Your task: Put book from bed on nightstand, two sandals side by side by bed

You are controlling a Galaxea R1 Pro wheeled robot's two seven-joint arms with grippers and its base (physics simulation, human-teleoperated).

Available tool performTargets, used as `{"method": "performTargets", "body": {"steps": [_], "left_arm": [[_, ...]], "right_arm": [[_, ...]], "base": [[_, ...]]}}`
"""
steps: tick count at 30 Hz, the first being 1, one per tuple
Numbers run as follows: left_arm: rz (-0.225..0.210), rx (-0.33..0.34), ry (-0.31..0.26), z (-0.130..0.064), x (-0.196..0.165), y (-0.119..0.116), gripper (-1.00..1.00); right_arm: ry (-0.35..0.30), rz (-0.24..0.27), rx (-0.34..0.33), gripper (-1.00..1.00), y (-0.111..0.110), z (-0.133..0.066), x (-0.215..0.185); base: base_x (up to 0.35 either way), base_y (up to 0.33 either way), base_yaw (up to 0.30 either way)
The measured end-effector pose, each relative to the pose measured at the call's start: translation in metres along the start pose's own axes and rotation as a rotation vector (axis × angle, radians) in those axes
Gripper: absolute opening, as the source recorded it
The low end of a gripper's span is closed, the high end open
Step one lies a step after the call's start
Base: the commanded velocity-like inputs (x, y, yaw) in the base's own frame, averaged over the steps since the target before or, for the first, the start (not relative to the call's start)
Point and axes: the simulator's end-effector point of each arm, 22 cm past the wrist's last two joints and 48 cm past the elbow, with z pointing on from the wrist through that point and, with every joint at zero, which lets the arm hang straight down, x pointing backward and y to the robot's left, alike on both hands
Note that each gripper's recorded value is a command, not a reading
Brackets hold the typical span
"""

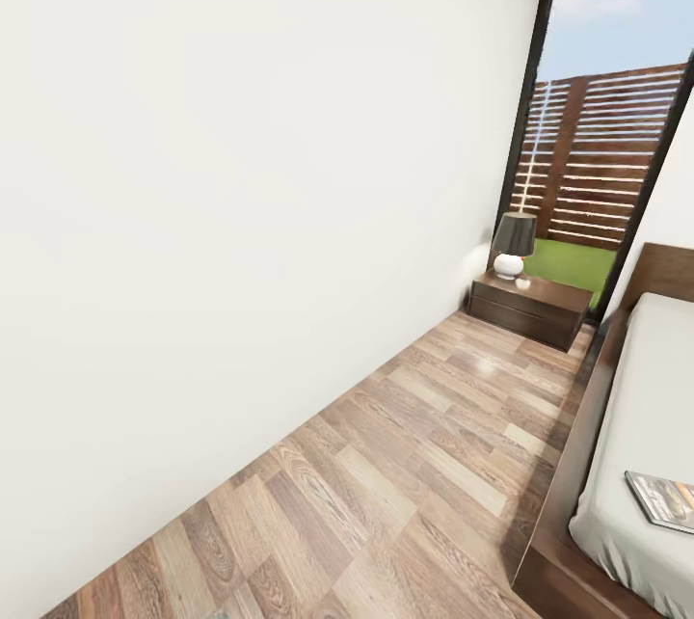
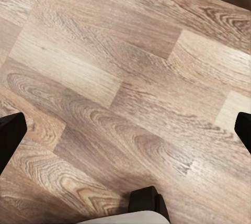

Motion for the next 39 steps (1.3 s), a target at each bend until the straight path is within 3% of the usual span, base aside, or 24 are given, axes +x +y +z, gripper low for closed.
{"method": "performTargets", "body": {"steps": [39], "left_arm": [[0.000,0.000,0.000,0.0000,0.0000,0.0001,1.00]], "right_arm": [[0.001,-0.002,0.002,1.00,0.0001,0.0001,0.0006]], "base": [[0.000,0.000,0.282]]}}
